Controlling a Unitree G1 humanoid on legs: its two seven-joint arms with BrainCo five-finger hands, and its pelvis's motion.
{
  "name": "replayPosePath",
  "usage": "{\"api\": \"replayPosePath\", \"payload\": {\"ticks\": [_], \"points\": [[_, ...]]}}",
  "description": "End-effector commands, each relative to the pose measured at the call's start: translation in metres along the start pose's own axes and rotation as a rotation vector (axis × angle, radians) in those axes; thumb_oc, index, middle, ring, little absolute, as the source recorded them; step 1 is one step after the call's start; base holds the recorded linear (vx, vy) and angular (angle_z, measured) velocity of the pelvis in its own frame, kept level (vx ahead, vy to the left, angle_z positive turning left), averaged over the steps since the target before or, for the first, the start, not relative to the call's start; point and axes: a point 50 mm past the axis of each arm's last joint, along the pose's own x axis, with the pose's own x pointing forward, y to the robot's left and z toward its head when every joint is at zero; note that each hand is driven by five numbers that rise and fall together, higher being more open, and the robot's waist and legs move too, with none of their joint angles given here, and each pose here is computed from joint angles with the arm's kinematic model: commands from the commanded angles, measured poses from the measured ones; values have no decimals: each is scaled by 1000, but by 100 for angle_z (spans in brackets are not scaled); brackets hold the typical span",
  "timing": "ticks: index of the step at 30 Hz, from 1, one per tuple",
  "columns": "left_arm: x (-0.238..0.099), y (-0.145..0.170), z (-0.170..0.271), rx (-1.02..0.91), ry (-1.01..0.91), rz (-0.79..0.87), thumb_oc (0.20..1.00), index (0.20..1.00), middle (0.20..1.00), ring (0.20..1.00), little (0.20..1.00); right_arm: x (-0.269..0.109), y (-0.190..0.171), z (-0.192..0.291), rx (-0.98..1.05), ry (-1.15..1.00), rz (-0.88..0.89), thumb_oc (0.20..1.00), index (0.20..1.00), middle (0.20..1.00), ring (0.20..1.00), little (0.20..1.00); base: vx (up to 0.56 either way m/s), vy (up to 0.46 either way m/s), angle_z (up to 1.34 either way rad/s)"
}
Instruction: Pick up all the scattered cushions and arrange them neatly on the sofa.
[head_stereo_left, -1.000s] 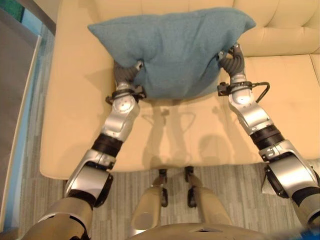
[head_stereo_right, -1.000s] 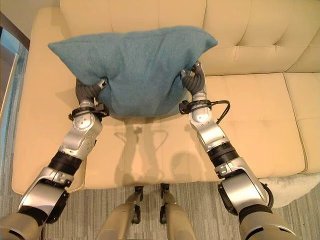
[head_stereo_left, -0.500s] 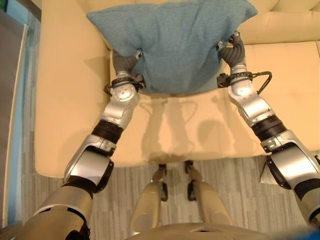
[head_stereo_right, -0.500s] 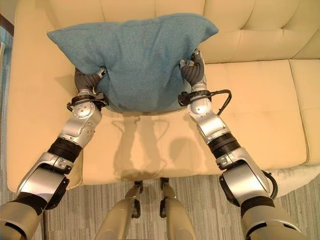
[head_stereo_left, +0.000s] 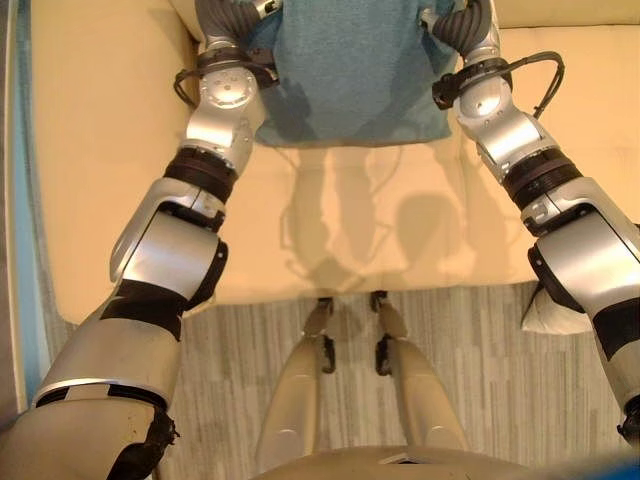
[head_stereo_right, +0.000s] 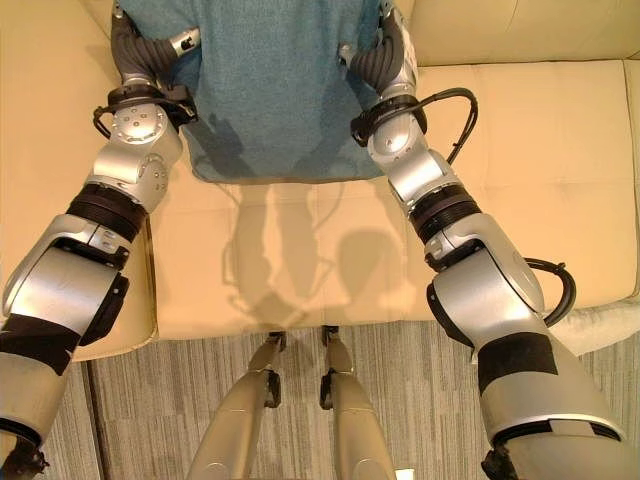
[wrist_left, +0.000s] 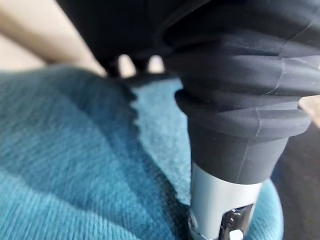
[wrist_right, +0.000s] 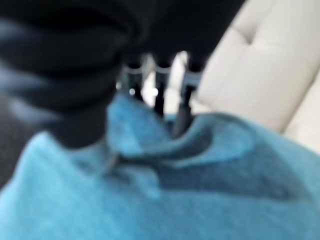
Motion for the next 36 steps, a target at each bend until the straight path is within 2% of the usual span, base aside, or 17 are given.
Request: {"api": "replayPosePath", "payload": {"ticks": [1,7,12,14,15,16,17,18,19,21,22,24,26,27,32,33,36], "points": [[12,1,37,79,-146,-44,1000,1000,1000,1000,1000,12,-1,29,-37,-84,35,1000,1000,1000,1000,1000,0,0,0],[17,52,20,114,-79,63,1000,1000,1000,1000,1000,18,-44,5,-150,-25,-24,1000,1000,1000,1000,1000,2,15,7],[10,104,-1,163,-32,148,1000,1000,1000,1000,1000,8,-85,-32,-144,58,-104,1000,1000,1000,1000,1000,1,3,3],[5,106,-5,156,-46,140,1000,1000,1000,1000,1000,1,-87,-42,-111,74,-111,1000,1000,1000,1000,1000,12,-3,9],[-11,112,-25,83,-21,128,1000,1000,1000,1000,1000,-16,-90,-66,-79,114,-106,1000,1000,1000,1000,1000,22,-10,9],[-11,112,-27,84,-18,128,1000,1000,1000,1000,1000,-17,-89,-67,-80,117,-104,1000,1000,1000,1000,1000,71,-11,9],[-32,117,-46,56,-3,105,1000,1000,1000,1000,1000,-41,-88,-94,-29,170,-96,1000,1000,1000,1000,1000,50,-1,9],[-32,117,-47,57,0,105,1000,1000,1000,1000,1000,-42,-87,-95,-30,172,-95,1000,1000,1000,1000,1000,106,-13,7],[-53,123,-64,40,18,94,1000,1000,1000,1000,1000,-69,-87,-120,-28,226,-77,1000,1000,1000,1000,1000,58,-12,4],[-67,126,-76,28,46,99,1000,1000,1000,1000,1000,-85,-84,-131,-16,247,-70,1000,1000,1000,1000,1000,103,-24,0],[-92,134,-89,75,67,70,1000,1000,1000,1000,1000,-118,-80,-156,-28,321,-32,1000,1000,1000,1000,1000,147,-34,1],[-119,138,-113,60,148,78,1000,1000,1000,1000,1000,-147,-70,-173,-11,384,4,1000,1000,1000,1000,1000,100,-32,0],[-121,138,-114,61,153,78,1000,1000,1000,1000,1000,-149,-70,-174,-12,387,7,1000,1000,1000,1000,1000,16,-13,1],[-138,140,-123,55,185,74,1000,1000,1000,1000,1000,-168,-67,-183,-17,426,24,1000,1000,1000,1000,1000,0,0,0],[-138,140,-123,55,185,74,1000,1000,1000,1000,1000,-168,-67,-183,-17,427,24,1000,1000,1000,1000,1000,6,-5,4],[-154,139,-138,45,254,69,1000,1000,1000,1000,1000,-183,-57,-189,23,468,44,1000,1000,1000,1000,1000,0,0,0],[-155,140,-139,47,257,68,1000,1000,1000,1000,1000,-184,-57,-190,23,472,46,1000,1000,1000,1000,1000,1,0,3]]}}
